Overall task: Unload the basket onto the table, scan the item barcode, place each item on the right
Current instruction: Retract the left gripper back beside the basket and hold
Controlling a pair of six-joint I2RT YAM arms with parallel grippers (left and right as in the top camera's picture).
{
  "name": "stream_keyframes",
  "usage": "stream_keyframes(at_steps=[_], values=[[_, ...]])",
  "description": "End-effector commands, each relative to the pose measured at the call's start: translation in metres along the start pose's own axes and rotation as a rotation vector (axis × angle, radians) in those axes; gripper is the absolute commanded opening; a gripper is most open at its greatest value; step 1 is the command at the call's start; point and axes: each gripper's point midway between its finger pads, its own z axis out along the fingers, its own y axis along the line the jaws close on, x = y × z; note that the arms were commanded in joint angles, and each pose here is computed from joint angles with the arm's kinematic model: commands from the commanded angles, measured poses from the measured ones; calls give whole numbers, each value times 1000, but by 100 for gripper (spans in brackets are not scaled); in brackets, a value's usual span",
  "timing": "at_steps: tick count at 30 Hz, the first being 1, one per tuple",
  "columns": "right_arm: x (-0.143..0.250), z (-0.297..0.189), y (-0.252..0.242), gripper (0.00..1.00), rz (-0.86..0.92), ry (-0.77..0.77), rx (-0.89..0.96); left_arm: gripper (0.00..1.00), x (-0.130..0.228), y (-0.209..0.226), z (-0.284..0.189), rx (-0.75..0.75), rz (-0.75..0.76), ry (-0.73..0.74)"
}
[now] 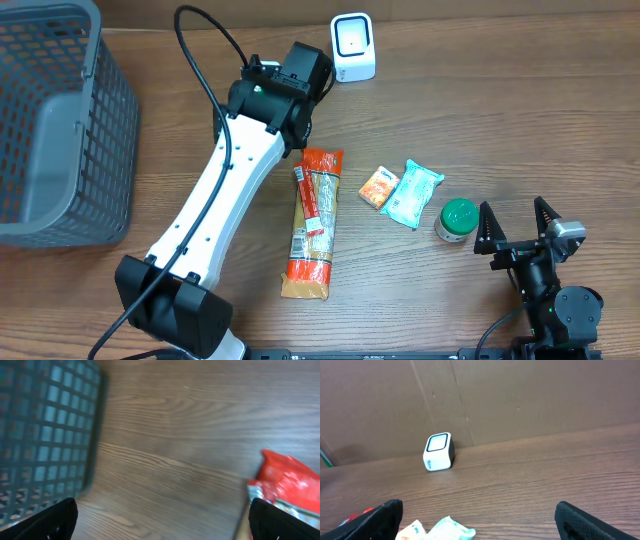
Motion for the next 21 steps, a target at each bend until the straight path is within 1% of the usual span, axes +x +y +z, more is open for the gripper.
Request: stream_keyframes(at_steps=[1, 5, 9, 10, 12, 16, 21], values=[[2, 0, -1, 100, 3, -3, 3, 100, -15, 31, 5, -82, -71, -35], [2, 0, -1, 100, 4, -3, 2, 100, -14, 49, 21, -71, -138, 14], [2, 0, -1, 100, 3, -3, 3, 99, -12, 77, 36, -112, -195, 53], [2, 0, -1, 100, 3, -3, 3, 100, -11, 90, 43, -126, -226, 71], [2, 0, -1, 100, 3, -3, 3, 100, -8, 98, 50, -116, -259, 98], [2, 0, -1, 100, 3, -3, 3, 100, -4, 103, 57, -79, -299, 136], [2, 0, -1, 100, 3, -3, 3, 100, -2, 98, 59, -37, -311, 155]])
